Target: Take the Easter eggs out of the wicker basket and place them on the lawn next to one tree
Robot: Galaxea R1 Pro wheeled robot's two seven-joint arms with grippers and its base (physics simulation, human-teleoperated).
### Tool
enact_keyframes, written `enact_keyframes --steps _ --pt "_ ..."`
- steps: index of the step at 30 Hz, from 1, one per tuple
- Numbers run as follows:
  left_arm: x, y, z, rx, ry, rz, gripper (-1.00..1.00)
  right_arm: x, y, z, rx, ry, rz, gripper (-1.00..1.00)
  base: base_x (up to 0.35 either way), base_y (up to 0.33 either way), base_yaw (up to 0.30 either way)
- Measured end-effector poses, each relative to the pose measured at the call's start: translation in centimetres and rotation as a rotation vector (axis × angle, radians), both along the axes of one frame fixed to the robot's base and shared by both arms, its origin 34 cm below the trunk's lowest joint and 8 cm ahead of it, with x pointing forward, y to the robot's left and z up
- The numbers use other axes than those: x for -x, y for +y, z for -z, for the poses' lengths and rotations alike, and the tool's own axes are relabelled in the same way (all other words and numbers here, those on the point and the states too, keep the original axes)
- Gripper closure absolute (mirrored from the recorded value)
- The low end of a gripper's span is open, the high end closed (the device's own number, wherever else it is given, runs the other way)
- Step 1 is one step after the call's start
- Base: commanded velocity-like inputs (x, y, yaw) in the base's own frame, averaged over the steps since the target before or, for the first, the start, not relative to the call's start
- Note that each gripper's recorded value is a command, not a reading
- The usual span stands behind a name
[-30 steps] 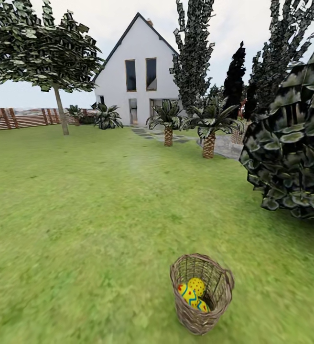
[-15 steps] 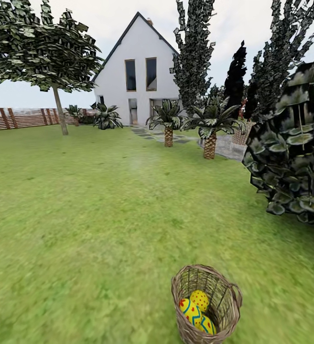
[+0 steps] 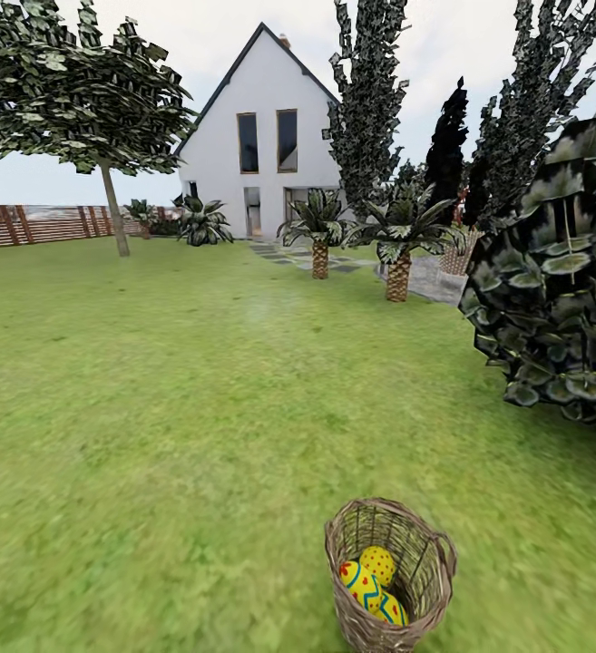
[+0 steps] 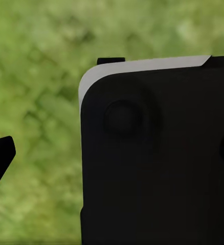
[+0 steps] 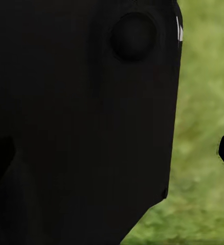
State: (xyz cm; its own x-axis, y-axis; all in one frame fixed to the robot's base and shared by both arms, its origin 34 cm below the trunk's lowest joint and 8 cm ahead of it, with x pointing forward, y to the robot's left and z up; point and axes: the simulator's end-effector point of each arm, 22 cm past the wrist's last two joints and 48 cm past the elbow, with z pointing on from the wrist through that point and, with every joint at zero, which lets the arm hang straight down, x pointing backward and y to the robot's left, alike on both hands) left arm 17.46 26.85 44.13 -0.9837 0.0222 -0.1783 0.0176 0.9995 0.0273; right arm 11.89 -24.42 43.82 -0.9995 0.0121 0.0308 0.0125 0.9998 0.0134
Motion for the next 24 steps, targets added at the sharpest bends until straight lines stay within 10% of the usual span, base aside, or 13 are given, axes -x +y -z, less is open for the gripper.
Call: enact_keyframes --steps 24 --pt "-0.28 0.03 -0.05 -0.001 -0.013 -0.001 -1.0 -0.12 -0.73 0.01 0.013 -0.003 -0.009 -1.0 -0.002 -0.041 0.0"
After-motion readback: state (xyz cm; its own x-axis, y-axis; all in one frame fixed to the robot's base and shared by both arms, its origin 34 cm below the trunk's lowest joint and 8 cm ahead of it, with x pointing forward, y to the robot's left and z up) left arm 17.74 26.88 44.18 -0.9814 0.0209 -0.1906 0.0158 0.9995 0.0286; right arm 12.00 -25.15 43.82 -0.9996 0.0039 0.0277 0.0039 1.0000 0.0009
